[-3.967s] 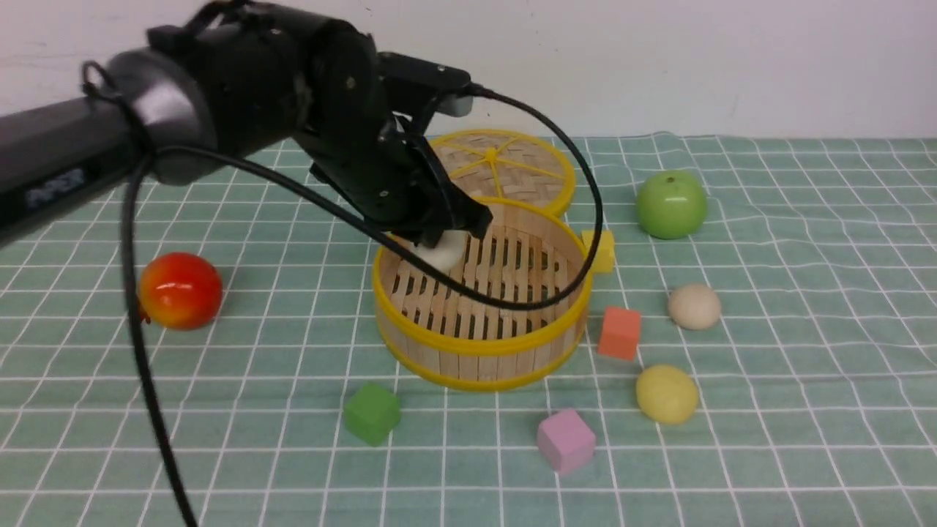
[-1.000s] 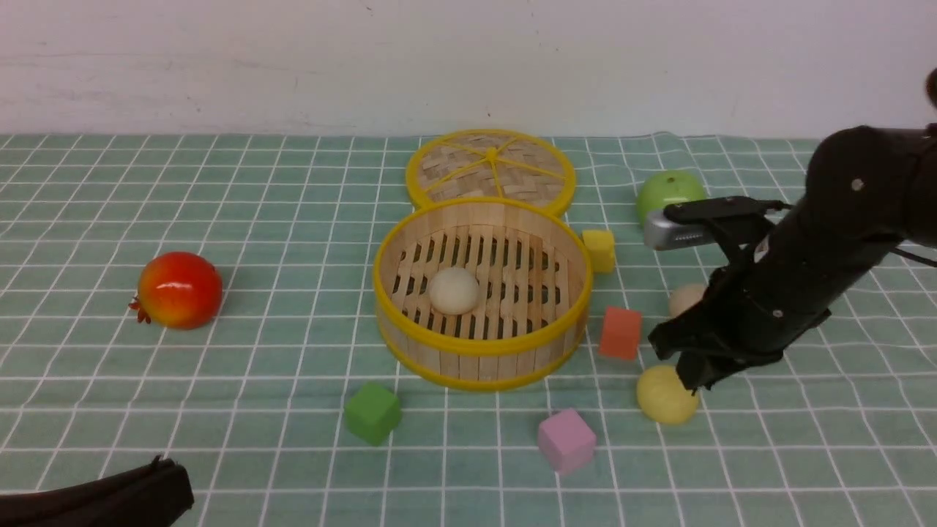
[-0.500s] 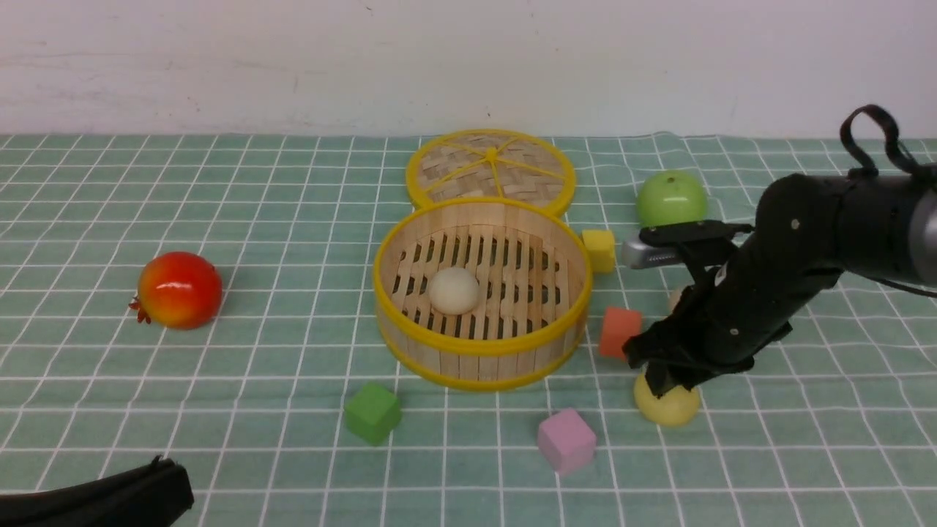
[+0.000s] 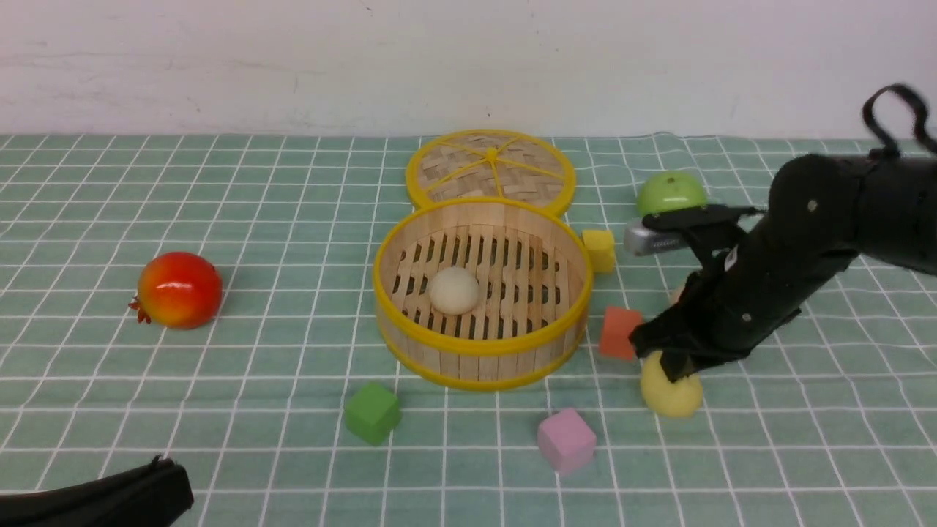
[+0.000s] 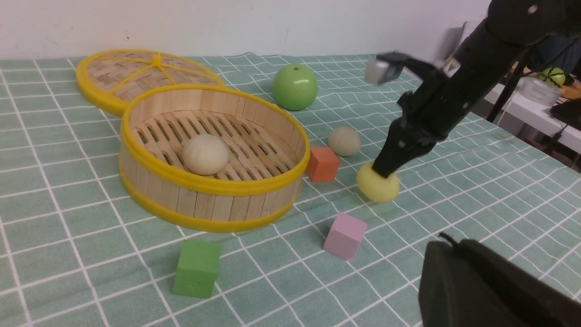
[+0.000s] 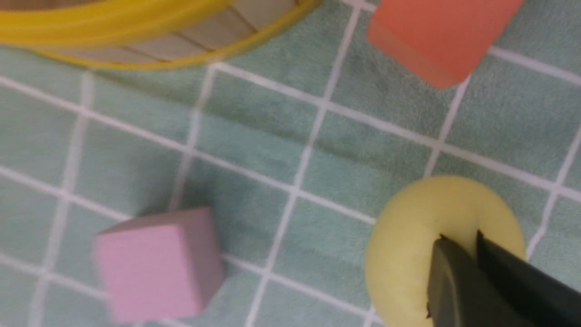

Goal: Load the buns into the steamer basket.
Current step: Use the right arm to put the steamed stuffed bun into the steamer

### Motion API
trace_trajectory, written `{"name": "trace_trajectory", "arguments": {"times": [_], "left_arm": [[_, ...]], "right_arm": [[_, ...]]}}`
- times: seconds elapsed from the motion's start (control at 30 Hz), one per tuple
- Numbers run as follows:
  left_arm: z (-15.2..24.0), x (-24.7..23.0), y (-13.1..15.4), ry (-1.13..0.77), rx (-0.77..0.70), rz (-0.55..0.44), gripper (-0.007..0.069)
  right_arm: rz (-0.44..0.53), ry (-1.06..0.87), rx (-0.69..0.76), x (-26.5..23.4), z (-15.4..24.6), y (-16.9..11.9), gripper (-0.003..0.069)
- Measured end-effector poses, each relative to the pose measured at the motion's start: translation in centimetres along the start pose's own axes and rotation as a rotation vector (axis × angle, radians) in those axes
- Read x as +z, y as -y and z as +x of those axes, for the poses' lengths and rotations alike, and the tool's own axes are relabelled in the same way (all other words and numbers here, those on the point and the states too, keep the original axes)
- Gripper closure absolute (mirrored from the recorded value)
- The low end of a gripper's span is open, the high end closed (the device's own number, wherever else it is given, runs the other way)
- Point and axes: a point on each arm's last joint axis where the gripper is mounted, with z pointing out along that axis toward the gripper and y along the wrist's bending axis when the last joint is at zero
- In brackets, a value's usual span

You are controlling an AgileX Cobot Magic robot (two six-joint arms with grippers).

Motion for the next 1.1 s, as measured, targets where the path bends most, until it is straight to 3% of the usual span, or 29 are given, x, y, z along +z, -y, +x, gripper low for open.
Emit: {"name": "trace_trajectory", "arguments": {"times": [0.13,0.27,0.6,0.73,0.87,0.9,0.97,1.1], "left_arm": [[0.0,0.0,0.0,0.000,0.000,0.000,0.0628],[0.0,0.0,0.0,0.000,0.000,0.000,0.0626],[0.0,0.0,0.0,0.000,0.000,0.000,0.0620],[0.0,0.0,0.0,0.000,0.000,0.000,0.0620],[0.0,0.0,0.0,0.000,0.000,0.000,0.0618],[0.0,0.0,0.0,0.000,0.000,0.000,0.0618],[0.0,0.0,0.0,0.000,0.000,0.000,0.0616],[0.0,0.0,0.0,0.000,0.000,0.000,0.0608]], "right_arm": [[-0.046,0.156,-0.121,-3.3,-2.7,-4.1,0.0652],[-0.055,0.265,-0.186,-2.6,-5.3,-6.3,0.0652],[0.017,0.238,-0.243,5.2,-7.6,-5.5,0.0615],[0.021,0.245,-0.245,6.2,-7.7,-5.4,0.0540],[0.022,0.268,-0.247,6.0,-8.0,-5.4,0.0340],[0.022,0.269,-0.247,5.9,-8.0,-5.5,0.0330],[0.025,0.264,-0.255,4.8,-8.0,-5.5,0.0216],[0.089,0.287,-0.322,0.0,-8.2,-5.3,0.0146]]}}
